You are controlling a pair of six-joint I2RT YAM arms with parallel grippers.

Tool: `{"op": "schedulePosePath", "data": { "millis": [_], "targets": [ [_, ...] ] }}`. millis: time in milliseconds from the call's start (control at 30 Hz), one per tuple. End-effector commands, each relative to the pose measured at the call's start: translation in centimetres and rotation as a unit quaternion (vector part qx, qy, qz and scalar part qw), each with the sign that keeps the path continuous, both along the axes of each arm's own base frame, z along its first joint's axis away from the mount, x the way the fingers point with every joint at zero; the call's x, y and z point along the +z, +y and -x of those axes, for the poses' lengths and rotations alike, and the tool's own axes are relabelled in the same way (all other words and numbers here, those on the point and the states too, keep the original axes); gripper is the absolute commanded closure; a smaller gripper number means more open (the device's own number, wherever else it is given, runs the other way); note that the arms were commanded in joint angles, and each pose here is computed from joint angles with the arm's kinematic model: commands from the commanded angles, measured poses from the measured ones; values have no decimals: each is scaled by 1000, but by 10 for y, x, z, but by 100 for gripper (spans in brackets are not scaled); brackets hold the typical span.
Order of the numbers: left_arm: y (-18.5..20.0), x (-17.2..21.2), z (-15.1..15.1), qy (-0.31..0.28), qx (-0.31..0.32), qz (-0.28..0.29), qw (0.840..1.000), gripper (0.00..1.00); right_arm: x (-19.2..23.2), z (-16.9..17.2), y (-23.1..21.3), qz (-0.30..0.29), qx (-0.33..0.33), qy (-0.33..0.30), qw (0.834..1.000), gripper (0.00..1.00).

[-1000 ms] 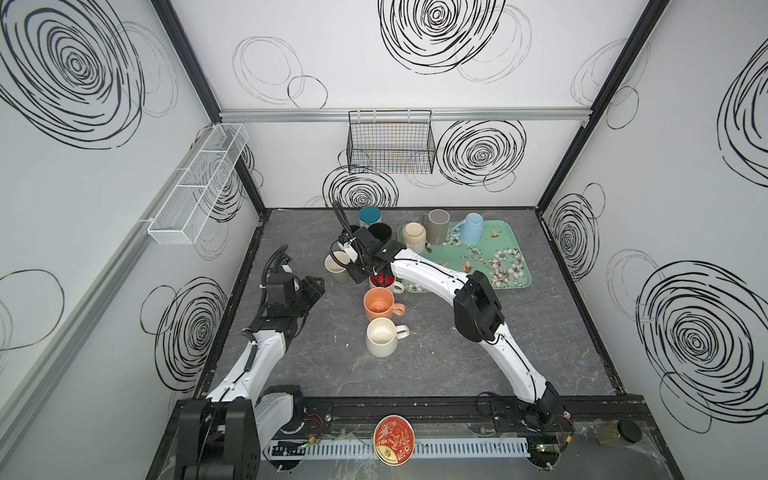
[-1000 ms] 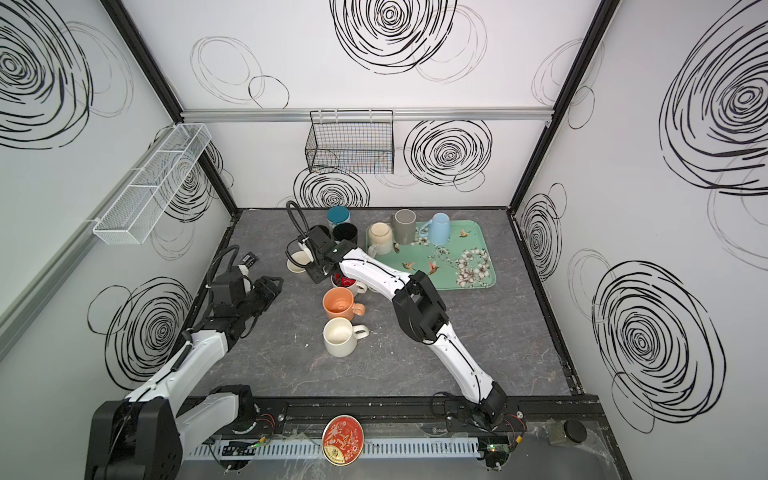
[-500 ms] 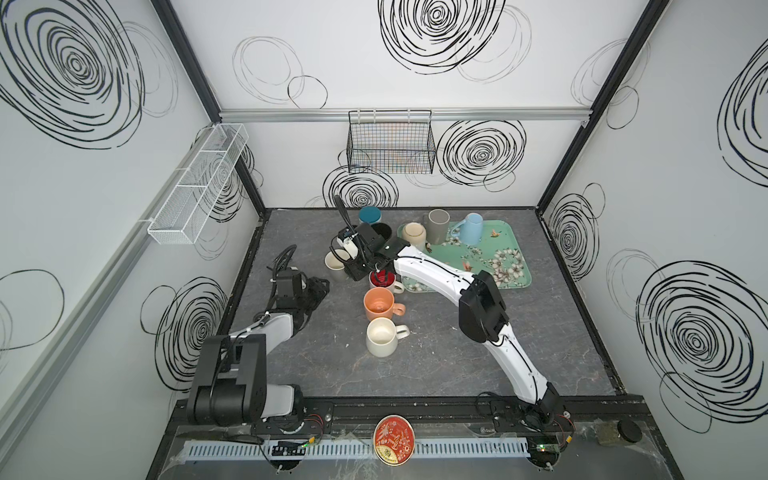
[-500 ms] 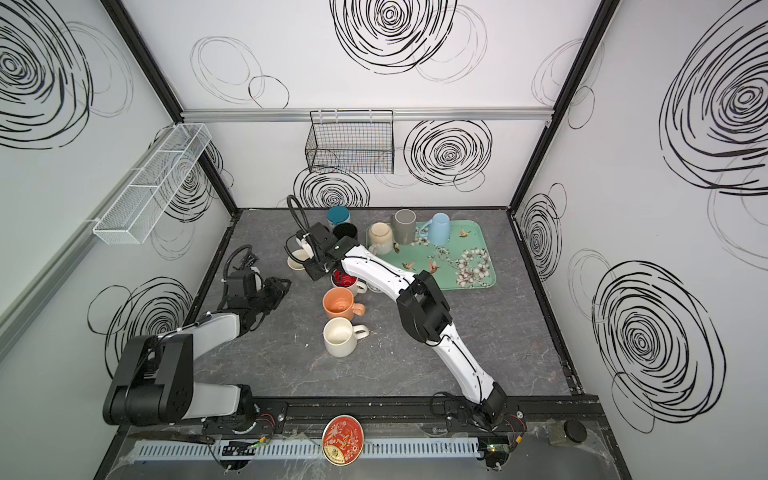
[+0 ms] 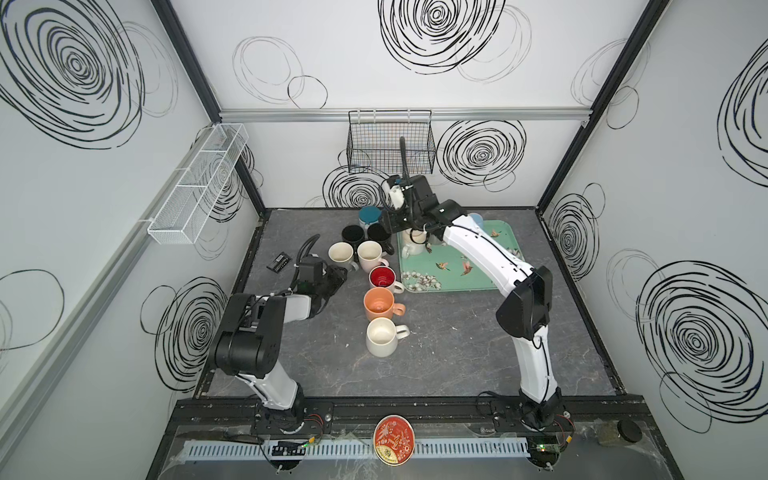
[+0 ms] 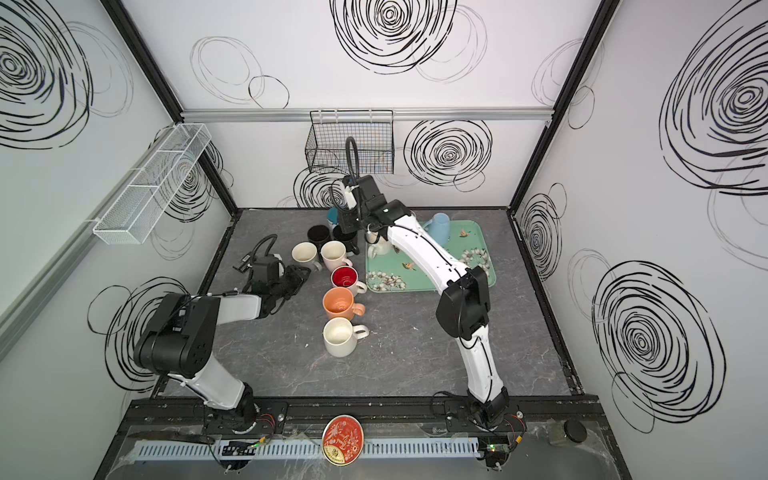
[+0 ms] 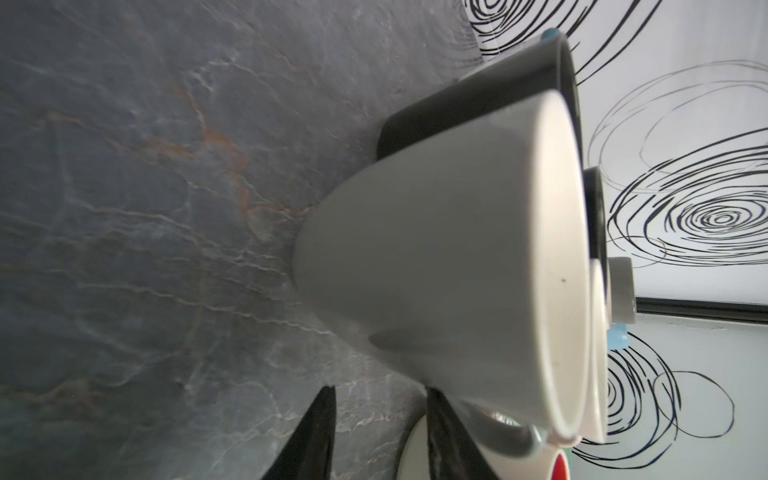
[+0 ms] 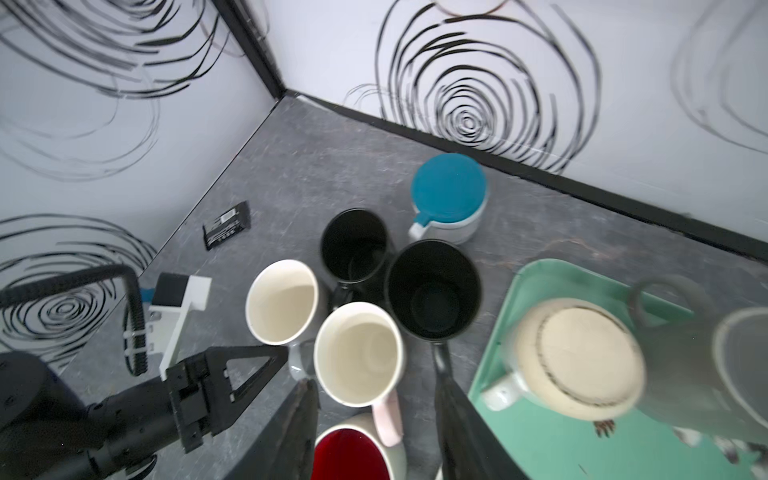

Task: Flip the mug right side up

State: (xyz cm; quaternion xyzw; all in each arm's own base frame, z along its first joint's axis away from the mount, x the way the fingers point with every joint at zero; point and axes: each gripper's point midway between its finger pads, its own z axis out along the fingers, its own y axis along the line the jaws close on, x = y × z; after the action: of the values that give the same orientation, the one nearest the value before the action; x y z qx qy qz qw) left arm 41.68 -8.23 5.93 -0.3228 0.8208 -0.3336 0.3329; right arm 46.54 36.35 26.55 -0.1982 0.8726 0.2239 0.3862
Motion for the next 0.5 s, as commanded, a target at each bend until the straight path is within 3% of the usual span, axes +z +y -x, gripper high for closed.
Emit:
{"op": "schedulePosePath", "data": {
  "millis": [0,233,467],
  "targets": [
    [-5,19,-21,-36,16,9,999,61,19,-4,-26,-18,-25,-5,1000,50],
    [-16,30,-10,-22,3,-12,1000,61,22,-59,-124,-30,-139,-12,990,48],
    [-10,81,0,-52,-6,-54,997,61,-34,-106,-220,-26,-239,37,970,46]
  ]
}}
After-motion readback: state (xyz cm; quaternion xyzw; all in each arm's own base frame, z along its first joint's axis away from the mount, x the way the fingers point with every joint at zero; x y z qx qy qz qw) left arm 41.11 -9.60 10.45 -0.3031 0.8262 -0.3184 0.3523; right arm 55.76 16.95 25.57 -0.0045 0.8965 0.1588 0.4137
